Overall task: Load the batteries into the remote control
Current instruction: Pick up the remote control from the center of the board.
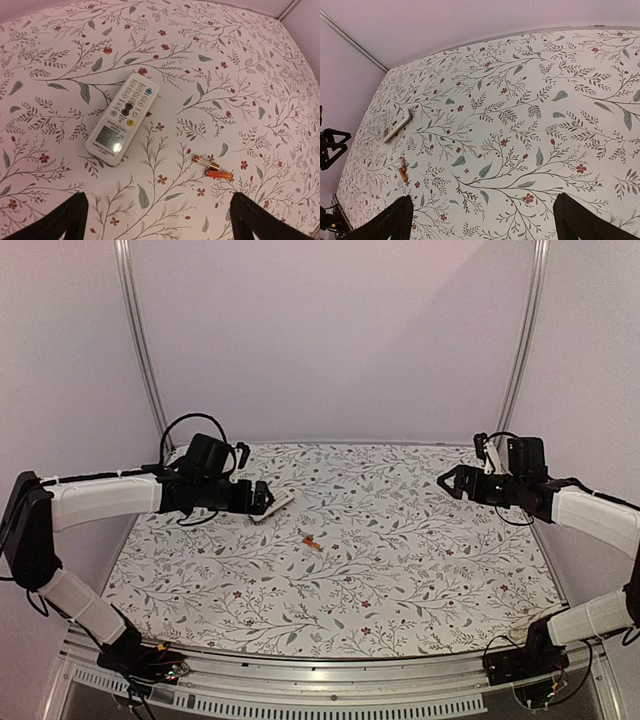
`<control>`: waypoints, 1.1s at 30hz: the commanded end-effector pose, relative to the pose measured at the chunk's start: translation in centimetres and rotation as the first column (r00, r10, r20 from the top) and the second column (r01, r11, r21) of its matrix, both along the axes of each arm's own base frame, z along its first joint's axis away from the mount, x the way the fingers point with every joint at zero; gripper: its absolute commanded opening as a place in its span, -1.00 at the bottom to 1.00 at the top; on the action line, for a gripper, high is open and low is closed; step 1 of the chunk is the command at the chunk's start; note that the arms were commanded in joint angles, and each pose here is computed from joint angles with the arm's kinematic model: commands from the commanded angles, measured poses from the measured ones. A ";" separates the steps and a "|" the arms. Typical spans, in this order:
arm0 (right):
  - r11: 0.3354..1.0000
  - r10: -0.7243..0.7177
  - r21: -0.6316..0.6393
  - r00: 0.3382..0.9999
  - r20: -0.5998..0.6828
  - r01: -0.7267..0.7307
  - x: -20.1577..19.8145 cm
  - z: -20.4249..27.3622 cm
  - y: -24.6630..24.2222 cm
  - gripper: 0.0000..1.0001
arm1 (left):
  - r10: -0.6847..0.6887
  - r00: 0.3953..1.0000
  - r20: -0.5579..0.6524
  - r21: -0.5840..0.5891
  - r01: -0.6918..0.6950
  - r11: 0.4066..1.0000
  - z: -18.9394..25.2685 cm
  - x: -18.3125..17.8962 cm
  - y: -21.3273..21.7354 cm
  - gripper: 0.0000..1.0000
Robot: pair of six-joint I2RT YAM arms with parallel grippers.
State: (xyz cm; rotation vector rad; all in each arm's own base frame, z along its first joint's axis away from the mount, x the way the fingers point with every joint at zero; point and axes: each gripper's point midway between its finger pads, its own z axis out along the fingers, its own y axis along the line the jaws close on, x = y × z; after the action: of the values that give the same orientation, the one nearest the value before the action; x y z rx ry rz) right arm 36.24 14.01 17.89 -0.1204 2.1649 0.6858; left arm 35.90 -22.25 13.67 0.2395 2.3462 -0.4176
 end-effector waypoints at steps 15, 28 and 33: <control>0.983 0.182 0.031 0.983 0.034 -0.183 -1.2 1.2 2.7 0.97 | -0.113 0.986 -0.121 0.190 0.134 0.973 -4.6 4.1 1.6 0.99; 0.971 0.232 0.050 0.972 0.030 -0.234 -1.5 1.1 3.5 0.98 | -0.163 0.960 -0.226 0.331 0.233 0.915 -9.8 6.2 1.3 0.90; 0.967 0.249 0.053 0.968 0.021 -0.250 -1.4 0.9 3.9 0.97 | -0.166 0.953 -0.252 0.354 0.250 0.901 -11.1 6.8 1.1 0.84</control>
State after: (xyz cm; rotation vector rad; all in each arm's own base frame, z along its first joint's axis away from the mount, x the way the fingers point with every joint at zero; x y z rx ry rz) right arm 34.72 17.04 18.29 -0.3293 2.1438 0.8564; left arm 42.61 -21.44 3.45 0.6145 2.5858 -0.1329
